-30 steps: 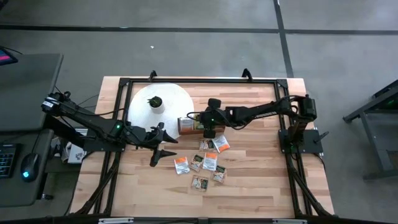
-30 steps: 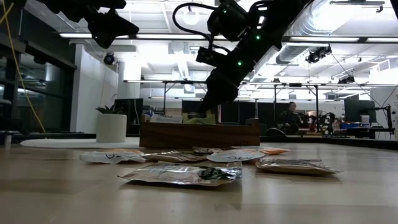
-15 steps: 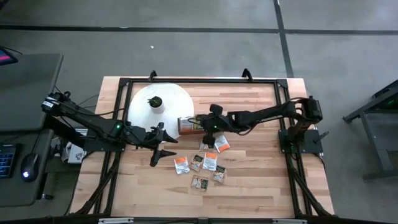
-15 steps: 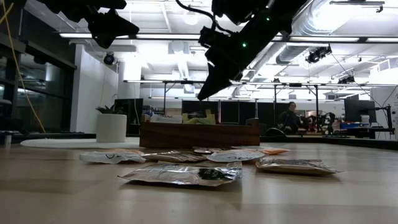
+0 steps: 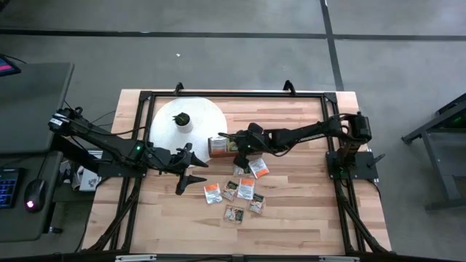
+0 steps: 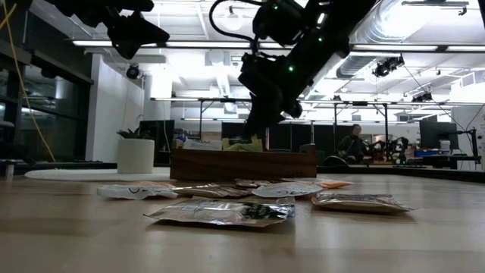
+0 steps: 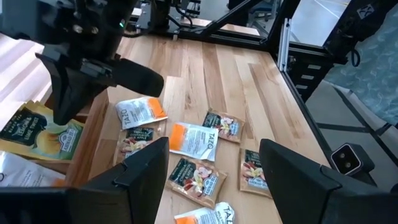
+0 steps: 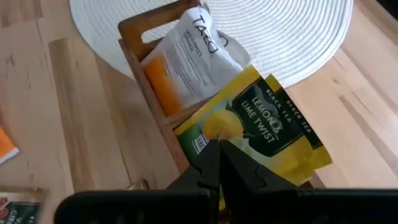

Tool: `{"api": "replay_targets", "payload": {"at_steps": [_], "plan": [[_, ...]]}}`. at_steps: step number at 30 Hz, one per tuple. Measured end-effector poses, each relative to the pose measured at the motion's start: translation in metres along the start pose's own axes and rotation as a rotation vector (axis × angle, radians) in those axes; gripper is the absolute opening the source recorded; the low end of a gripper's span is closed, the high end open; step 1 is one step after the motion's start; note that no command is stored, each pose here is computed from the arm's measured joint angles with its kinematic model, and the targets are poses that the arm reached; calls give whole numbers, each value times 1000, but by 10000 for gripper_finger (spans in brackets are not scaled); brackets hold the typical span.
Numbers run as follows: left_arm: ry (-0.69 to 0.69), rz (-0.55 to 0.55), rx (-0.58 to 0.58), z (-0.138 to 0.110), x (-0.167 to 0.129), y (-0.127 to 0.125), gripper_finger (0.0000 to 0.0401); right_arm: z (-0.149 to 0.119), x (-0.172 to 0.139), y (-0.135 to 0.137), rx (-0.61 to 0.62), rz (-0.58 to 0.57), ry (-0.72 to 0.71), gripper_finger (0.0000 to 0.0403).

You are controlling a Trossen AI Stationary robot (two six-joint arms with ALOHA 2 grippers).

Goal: Pick & Place Tea
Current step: Put the yellow tea bag into the middle section of the wooden organizer

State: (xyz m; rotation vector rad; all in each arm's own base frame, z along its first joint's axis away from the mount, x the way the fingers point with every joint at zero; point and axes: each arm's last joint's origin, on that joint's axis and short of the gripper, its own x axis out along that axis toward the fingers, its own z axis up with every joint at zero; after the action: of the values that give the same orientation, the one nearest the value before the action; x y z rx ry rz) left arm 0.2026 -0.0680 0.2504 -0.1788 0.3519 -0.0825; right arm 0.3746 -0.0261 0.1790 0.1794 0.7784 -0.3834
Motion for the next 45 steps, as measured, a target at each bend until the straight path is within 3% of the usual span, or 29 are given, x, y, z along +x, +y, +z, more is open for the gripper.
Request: {"api": "replay_targets", "payload": {"at_steps": [17, 24, 34, 45], "plan": [[-3, 6, 7, 0, 0, 0, 248, -2, 6, -4, 105, 82, 47, 0], [-4, 9, 11, 0, 0, 0, 248, -9, 16, -1, 129, 73, 74, 0], [-4, 8, 11, 0, 0, 0, 248, -6, 19, -18, 162, 28, 78, 0], [-2, 8, 11, 0, 0, 0, 248, -7, 16, -5, 118, 84, 65, 0]]}}
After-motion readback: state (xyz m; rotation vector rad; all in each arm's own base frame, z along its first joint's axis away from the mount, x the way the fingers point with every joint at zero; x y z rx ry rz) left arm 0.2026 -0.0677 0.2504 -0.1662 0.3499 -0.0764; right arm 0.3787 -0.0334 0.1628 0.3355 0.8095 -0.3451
